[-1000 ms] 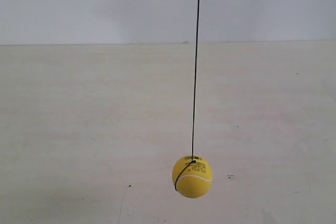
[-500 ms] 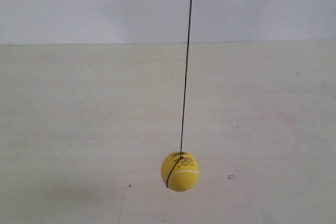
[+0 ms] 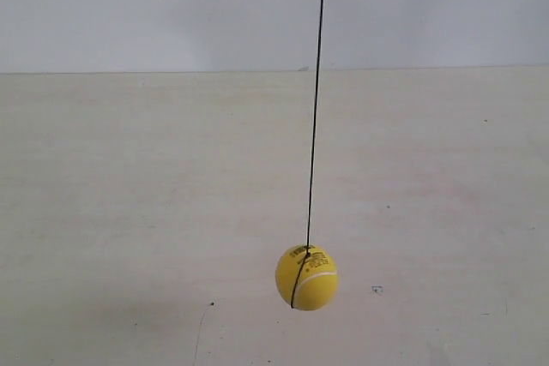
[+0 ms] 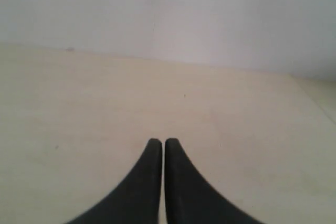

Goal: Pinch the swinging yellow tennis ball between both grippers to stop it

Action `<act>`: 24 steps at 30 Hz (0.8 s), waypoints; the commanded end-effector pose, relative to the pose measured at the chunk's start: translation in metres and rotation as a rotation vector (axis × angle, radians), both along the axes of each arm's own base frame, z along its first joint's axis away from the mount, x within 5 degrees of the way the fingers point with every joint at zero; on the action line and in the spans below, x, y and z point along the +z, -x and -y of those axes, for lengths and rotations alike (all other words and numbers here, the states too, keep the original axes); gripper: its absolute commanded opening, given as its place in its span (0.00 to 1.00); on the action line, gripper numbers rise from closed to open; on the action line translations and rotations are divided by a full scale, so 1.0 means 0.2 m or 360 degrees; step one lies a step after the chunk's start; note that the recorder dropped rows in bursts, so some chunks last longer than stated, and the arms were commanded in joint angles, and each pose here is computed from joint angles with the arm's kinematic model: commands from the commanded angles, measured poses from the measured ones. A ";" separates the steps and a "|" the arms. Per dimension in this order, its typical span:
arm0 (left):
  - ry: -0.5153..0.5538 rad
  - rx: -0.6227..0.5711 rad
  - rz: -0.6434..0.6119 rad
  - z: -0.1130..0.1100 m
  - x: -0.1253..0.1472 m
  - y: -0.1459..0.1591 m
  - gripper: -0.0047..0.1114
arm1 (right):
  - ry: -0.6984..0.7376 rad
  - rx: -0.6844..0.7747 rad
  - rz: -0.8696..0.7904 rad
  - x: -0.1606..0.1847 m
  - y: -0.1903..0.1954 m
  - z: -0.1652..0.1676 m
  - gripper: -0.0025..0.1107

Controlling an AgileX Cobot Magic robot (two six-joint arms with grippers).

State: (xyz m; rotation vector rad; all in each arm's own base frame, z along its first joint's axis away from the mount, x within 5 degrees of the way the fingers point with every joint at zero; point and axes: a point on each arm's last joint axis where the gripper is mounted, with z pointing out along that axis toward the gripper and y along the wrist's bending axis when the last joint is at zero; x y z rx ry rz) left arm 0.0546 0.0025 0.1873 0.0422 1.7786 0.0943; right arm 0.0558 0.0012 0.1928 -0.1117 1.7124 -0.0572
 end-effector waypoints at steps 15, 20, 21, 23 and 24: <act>-0.0007 0.0003 -0.0003 0.00 0.00 0.00 0.08 | -0.0136 -0.0040 -0.0150 -0.04 0.01 0.00 0.02; -0.0007 0.0003 -0.0003 0.00 0.00 0.00 0.08 | -0.0136 -0.0040 -0.0146 -0.04 0.01 0.00 0.02; -0.0007 0.0003 -0.0003 0.00 0.00 0.00 0.08 | -0.0136 -0.0040 -0.0146 -0.04 0.01 0.00 0.02; -0.0007 0.0003 -0.0003 0.00 0.00 0.00 0.08 | -0.0136 -0.0040 -0.0146 -0.04 0.01 0.00 0.02; -0.0007 0.0003 -0.0003 0.00 0.00 0.00 0.08 | -0.0136 -0.0040 -0.0150 -0.04 0.01 0.00 0.02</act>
